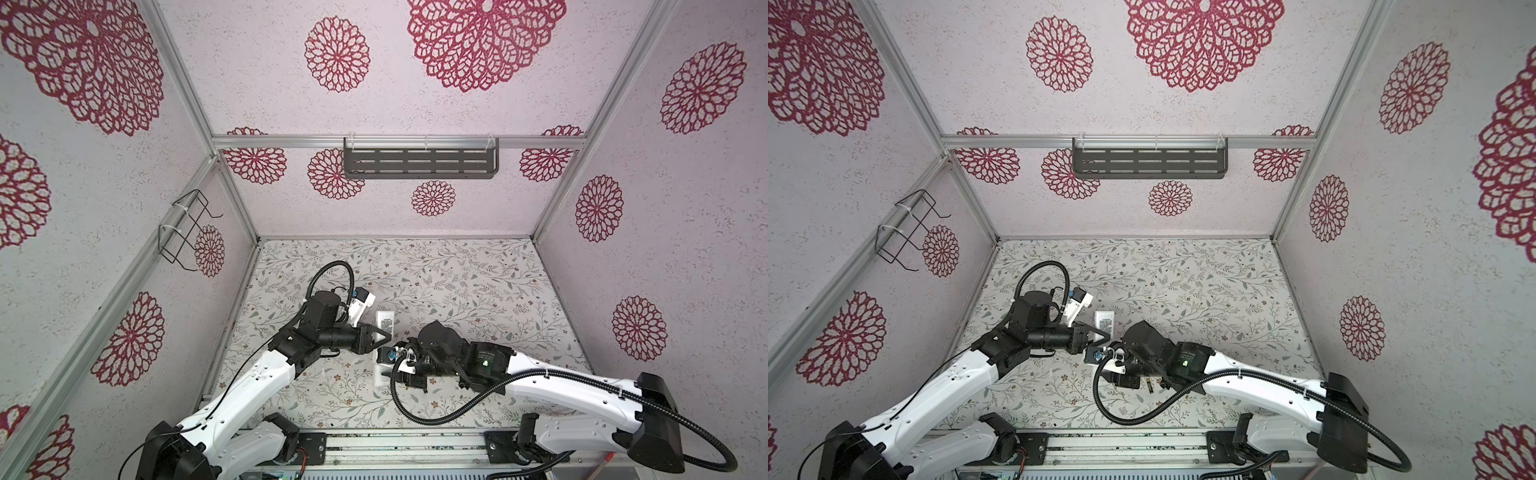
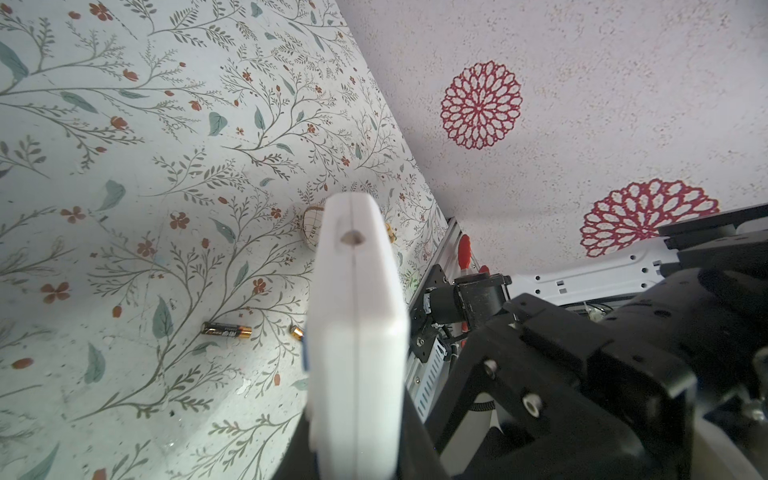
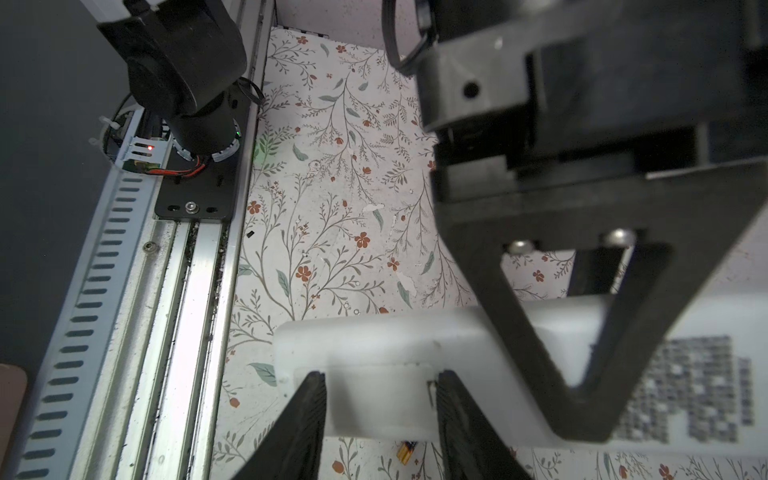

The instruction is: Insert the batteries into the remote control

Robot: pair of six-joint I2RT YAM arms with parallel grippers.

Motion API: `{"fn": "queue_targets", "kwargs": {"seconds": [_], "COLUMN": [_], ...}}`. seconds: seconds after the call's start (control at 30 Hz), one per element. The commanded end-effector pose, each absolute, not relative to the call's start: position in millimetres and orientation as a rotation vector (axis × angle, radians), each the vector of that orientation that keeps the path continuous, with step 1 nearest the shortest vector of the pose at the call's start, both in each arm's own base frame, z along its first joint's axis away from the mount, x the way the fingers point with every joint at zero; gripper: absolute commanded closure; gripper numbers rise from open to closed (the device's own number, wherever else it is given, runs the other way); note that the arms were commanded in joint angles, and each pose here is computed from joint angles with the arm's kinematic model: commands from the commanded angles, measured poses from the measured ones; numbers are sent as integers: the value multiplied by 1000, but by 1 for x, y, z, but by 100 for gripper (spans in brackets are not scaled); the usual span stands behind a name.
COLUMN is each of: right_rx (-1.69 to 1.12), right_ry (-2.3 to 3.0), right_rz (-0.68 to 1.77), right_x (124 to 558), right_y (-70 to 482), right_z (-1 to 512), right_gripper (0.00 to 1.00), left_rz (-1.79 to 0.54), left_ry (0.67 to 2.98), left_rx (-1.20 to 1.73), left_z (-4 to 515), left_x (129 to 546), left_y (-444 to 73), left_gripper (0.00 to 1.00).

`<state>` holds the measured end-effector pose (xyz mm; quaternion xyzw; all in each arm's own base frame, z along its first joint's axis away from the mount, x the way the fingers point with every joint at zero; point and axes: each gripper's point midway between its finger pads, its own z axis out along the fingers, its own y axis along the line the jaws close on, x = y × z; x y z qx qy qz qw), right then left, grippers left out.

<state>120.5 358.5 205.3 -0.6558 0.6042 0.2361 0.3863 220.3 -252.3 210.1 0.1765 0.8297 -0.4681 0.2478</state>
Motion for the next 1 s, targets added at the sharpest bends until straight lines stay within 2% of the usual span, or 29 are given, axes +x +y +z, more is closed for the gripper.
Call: {"fn": "queue_targets", "kwargs": {"seconds": [0.0, 0.3, 0.6, 0.97], "right_rx": [-1774, -1726, -1520, -1574], "right_ry": [1580, 1549, 1373, 1329], "right_rz": [684, 663, 611, 540], "right_x": [93, 98, 114, 123], "right_y": [350, 349, 342, 359], "right_z": [192, 203, 254, 251], "right_gripper": [55, 56, 41, 40], "left_rz": [-1232, -1226, -1297, -1371], "left_ry": [2135, 2155, 2144, 2112], "left_rx": [493, 491, 511, 539], "left_z": [238, 234, 238, 244], "left_x": [236, 236, 230, 222], "left_y": [-252, -252, -257, -262], "left_gripper": [100, 100, 100, 100]}}
